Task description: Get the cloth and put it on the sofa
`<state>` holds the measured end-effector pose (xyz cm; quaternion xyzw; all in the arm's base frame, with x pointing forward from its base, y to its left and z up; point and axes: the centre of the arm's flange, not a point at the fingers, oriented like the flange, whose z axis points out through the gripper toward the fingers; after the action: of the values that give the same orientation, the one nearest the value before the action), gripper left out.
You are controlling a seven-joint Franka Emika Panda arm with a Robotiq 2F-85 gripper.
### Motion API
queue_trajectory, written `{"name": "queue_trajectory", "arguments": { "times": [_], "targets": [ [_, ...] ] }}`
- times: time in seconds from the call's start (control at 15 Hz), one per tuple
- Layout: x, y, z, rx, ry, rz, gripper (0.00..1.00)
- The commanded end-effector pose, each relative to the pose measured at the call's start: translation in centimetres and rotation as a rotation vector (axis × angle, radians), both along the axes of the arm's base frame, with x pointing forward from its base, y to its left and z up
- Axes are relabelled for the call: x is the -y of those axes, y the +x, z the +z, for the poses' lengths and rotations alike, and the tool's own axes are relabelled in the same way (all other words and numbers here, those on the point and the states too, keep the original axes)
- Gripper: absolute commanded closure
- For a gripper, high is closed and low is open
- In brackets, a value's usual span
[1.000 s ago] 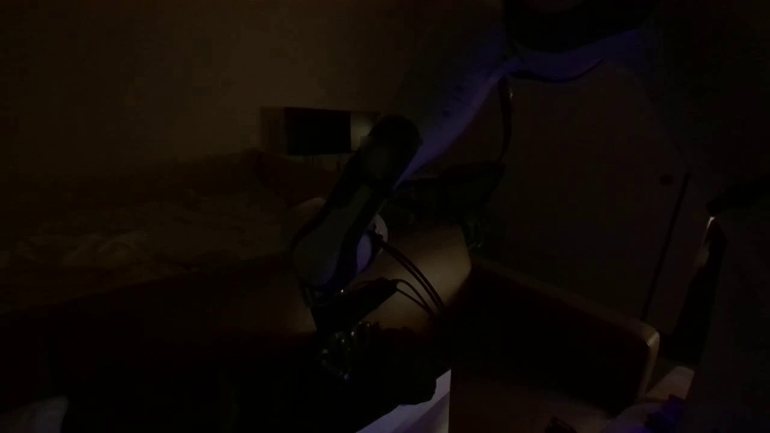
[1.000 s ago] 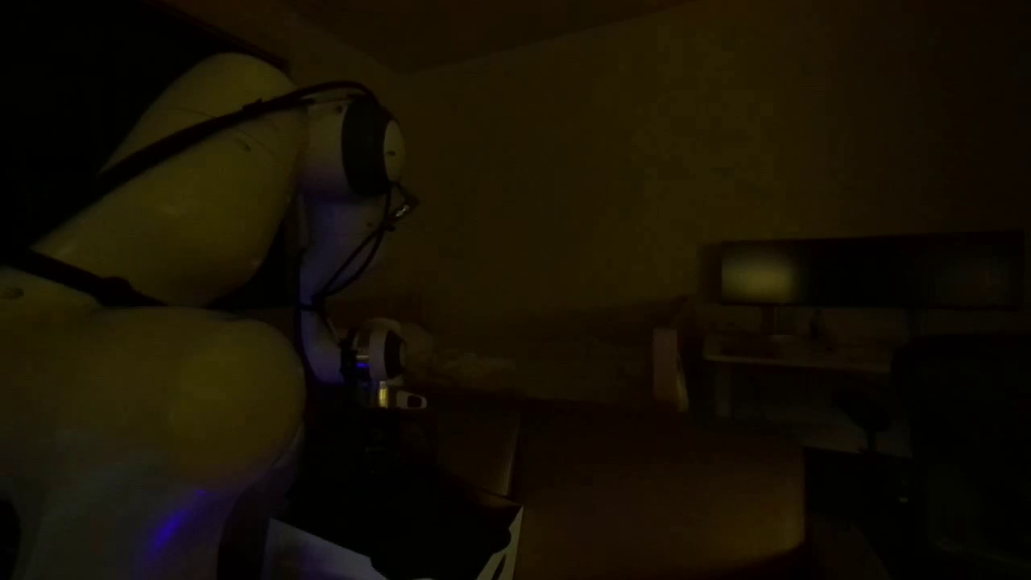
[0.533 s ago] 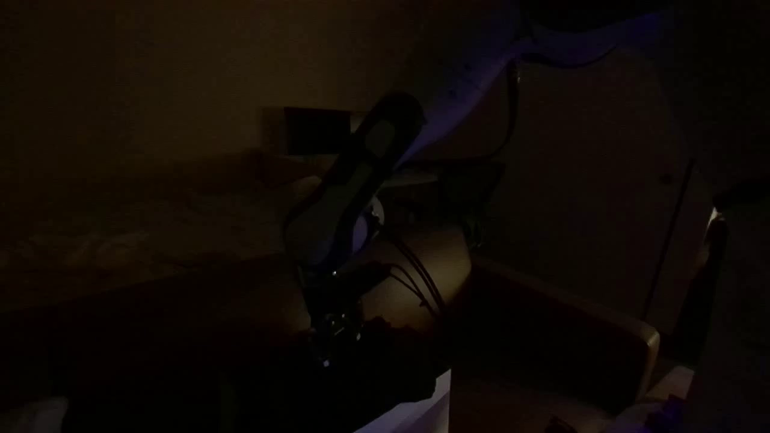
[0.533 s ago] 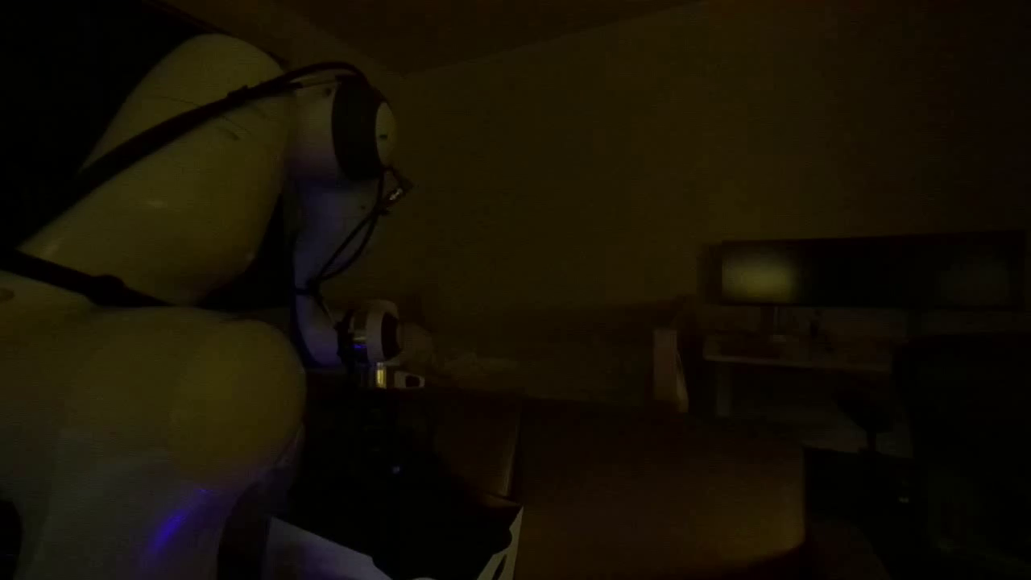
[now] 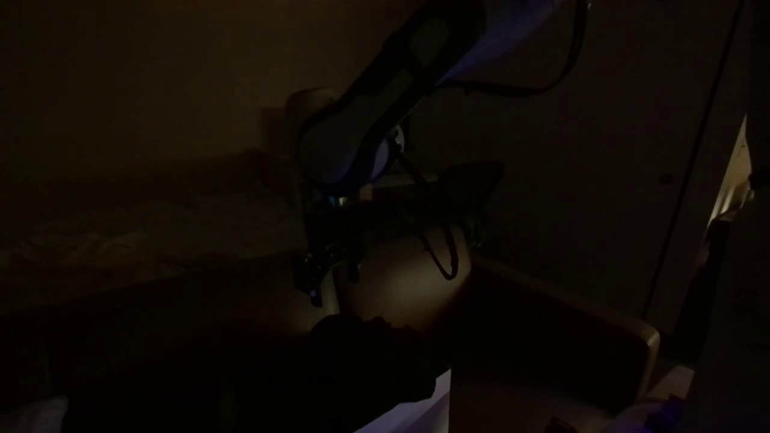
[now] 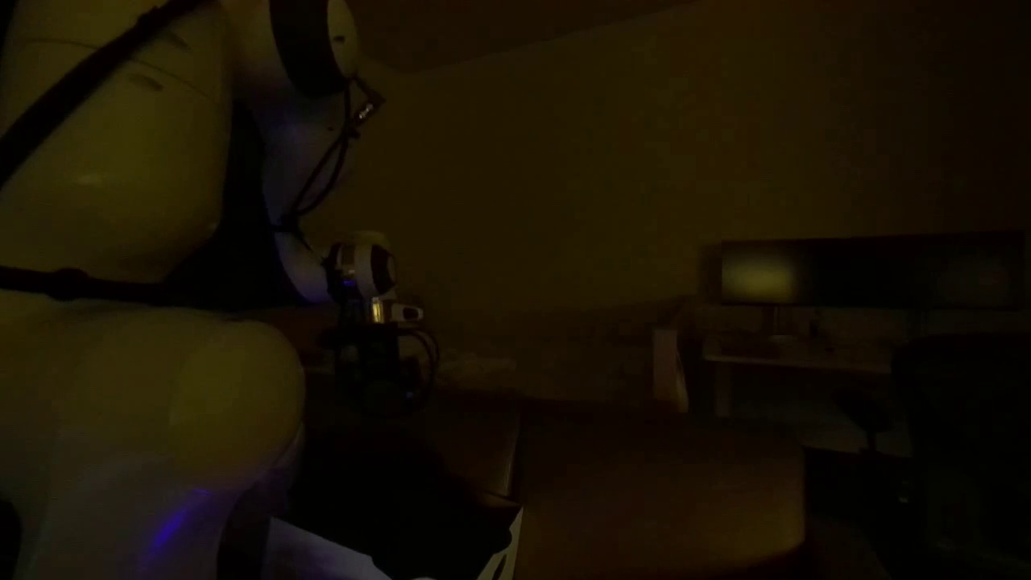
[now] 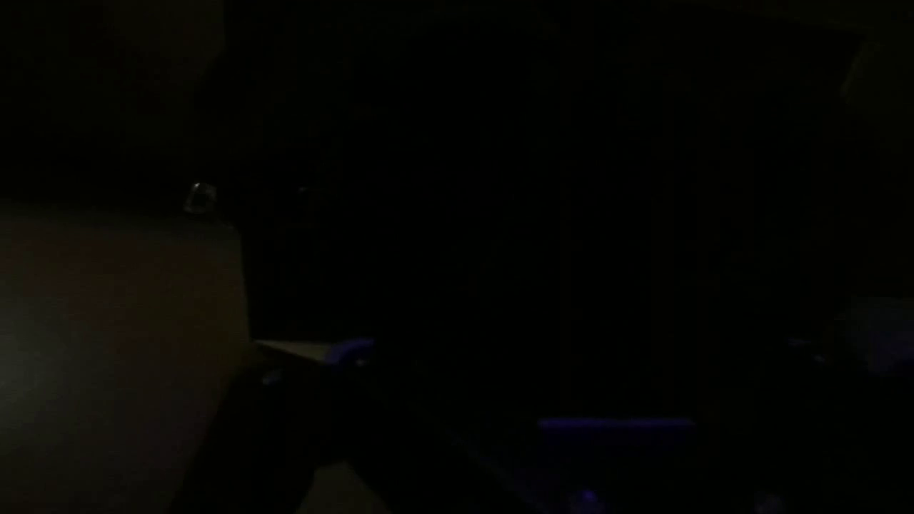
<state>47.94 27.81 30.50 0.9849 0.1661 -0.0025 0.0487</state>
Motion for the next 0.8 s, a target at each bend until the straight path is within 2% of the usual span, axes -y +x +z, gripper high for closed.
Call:
{"name": "queue_trajectory", "arguments": {
  "times": [0.0,0.27,0.73],
  "targets": [
    [3.1,-3.1,5.4,0.076,0.005,-0.06,0.0],
    [6.7,-3.6,8.6,0.125,0.005,-0.166,0.0],
    [14.5,-4.3,8.7,0.111,0.016,-0.339,0.0]
  ]
}}
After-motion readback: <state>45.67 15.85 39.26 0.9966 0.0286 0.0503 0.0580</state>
